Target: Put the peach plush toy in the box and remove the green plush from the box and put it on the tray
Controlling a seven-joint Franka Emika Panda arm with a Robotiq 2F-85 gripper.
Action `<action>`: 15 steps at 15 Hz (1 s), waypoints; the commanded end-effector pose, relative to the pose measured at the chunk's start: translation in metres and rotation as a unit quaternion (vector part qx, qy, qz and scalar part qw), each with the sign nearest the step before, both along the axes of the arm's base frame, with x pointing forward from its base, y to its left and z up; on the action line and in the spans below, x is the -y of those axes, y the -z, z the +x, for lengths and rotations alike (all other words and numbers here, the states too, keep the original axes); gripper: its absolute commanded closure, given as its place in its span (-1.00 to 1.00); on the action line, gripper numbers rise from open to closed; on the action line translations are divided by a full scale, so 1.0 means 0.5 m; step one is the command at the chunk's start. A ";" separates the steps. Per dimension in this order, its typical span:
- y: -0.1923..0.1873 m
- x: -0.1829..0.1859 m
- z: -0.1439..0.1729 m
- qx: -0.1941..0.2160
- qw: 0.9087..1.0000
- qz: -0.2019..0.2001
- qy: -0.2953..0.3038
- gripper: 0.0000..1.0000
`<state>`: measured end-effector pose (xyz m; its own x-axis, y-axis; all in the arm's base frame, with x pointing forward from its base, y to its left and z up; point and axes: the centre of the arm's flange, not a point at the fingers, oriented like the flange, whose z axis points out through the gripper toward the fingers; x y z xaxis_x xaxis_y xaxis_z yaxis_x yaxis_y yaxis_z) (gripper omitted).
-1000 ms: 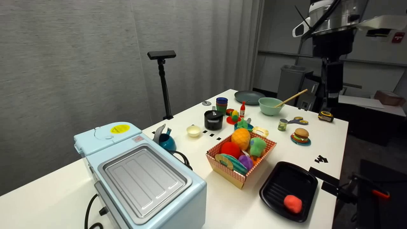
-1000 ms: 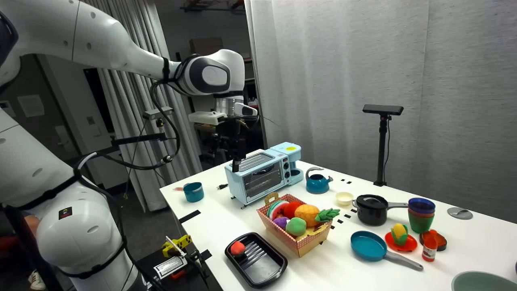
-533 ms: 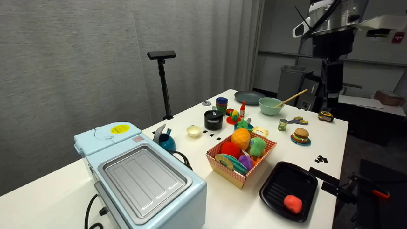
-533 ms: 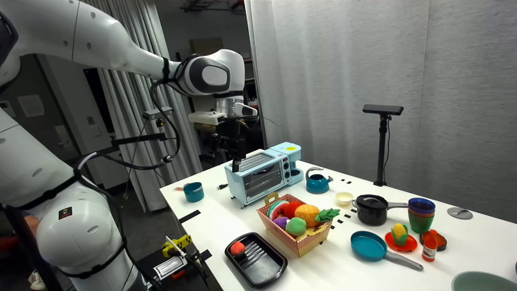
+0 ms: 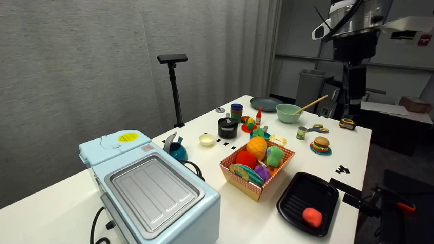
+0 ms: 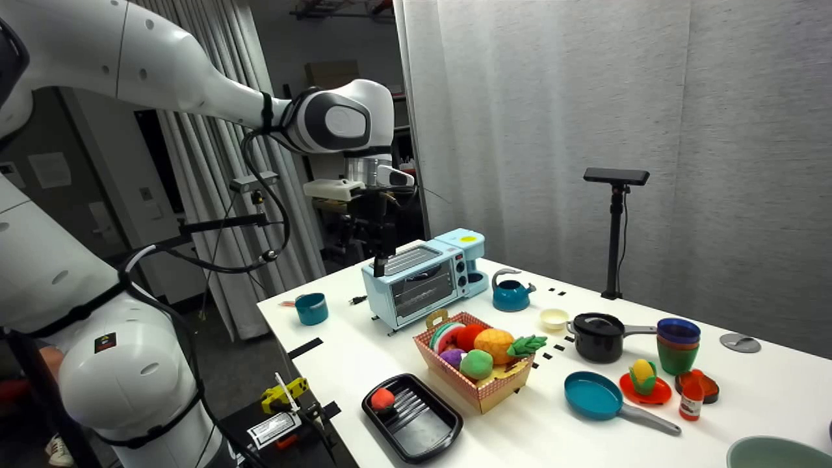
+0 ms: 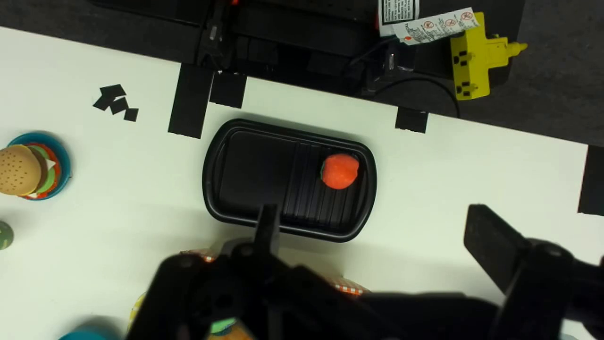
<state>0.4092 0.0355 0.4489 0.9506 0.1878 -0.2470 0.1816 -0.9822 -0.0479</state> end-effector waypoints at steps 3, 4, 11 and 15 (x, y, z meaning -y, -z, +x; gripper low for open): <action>0.009 0.004 0.001 0.007 1.000 -0.001 -0.001 -1.00; 0.016 0.003 0.002 0.011 1.000 -0.006 0.000 -1.00; 0.091 -0.020 0.018 0.043 0.999 -0.011 -0.003 -1.00; 0.101 -0.020 0.017 0.035 0.999 -0.006 -0.007 -1.00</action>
